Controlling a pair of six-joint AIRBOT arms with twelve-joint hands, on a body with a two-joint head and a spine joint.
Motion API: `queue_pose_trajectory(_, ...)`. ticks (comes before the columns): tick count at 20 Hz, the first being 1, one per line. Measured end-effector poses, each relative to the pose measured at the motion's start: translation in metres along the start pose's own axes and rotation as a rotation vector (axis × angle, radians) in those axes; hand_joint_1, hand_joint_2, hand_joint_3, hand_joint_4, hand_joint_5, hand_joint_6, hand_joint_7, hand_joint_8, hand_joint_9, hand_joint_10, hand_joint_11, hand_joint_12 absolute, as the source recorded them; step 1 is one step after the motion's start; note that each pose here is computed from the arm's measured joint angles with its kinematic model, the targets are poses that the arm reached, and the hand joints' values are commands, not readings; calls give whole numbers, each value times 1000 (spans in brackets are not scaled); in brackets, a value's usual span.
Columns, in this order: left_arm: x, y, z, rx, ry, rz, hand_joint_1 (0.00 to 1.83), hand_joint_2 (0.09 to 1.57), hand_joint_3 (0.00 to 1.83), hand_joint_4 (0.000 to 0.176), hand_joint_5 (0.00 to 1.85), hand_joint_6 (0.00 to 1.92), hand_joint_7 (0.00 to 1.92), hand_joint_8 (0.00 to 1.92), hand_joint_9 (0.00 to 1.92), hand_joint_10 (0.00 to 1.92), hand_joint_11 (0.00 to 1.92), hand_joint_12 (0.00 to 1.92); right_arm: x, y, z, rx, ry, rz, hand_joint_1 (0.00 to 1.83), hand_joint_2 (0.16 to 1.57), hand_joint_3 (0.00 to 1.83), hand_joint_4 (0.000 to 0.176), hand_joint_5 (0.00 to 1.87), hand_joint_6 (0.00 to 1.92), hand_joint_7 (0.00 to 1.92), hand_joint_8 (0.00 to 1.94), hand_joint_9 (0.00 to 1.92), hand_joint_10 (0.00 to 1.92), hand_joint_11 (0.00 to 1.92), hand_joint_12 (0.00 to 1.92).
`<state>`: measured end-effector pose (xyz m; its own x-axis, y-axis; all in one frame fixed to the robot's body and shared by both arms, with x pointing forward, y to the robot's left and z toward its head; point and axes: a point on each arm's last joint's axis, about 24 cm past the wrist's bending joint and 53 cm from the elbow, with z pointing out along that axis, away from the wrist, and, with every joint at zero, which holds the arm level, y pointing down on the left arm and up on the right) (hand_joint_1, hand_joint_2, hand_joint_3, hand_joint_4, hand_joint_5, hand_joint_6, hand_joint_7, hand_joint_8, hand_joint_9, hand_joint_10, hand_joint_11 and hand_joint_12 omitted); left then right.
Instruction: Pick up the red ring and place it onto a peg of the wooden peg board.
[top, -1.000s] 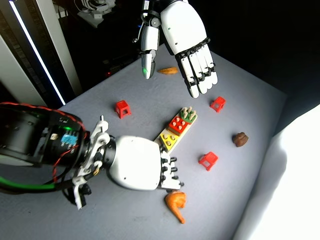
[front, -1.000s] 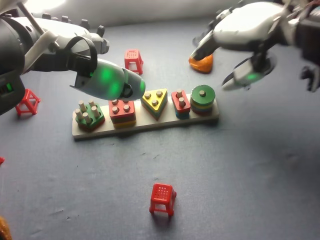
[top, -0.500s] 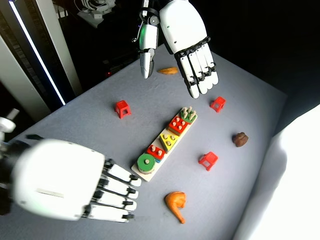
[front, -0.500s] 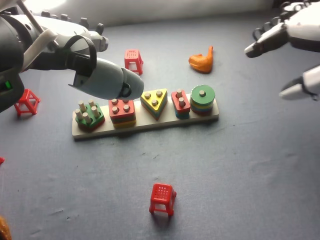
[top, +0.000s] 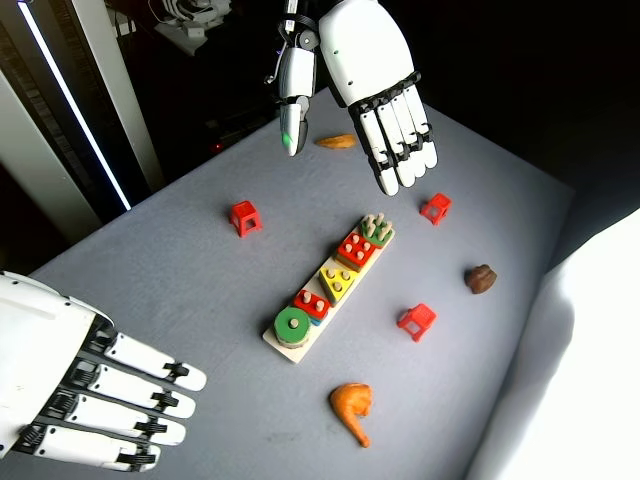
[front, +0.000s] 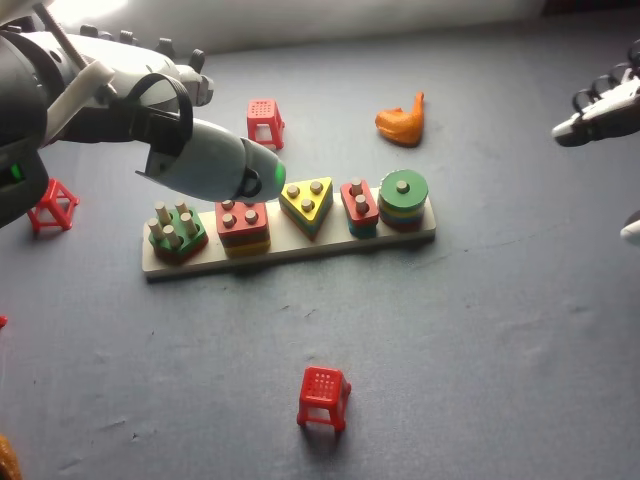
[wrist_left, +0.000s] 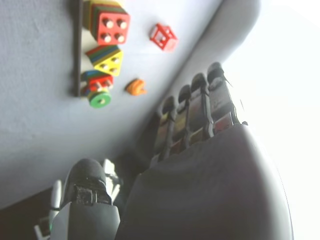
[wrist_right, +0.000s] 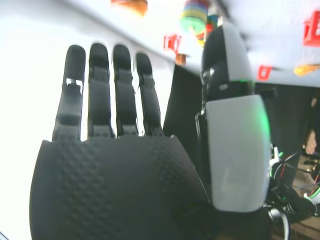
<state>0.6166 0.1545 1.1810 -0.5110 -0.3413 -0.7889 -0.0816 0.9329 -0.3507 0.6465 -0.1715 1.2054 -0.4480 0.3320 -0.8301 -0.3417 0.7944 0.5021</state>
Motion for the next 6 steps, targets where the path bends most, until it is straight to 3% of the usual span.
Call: queue_pose_trajectory(6, 1, 0, 0, -2, 5, -6, 0, 1154, 0, 0, 28, 0, 0, 0, 0, 0, 0, 0, -6, 3, 0, -11, -25, -6, 838, 1068, 3, 0, 420, 12, 429, 7, 379, 14, 0, 984)
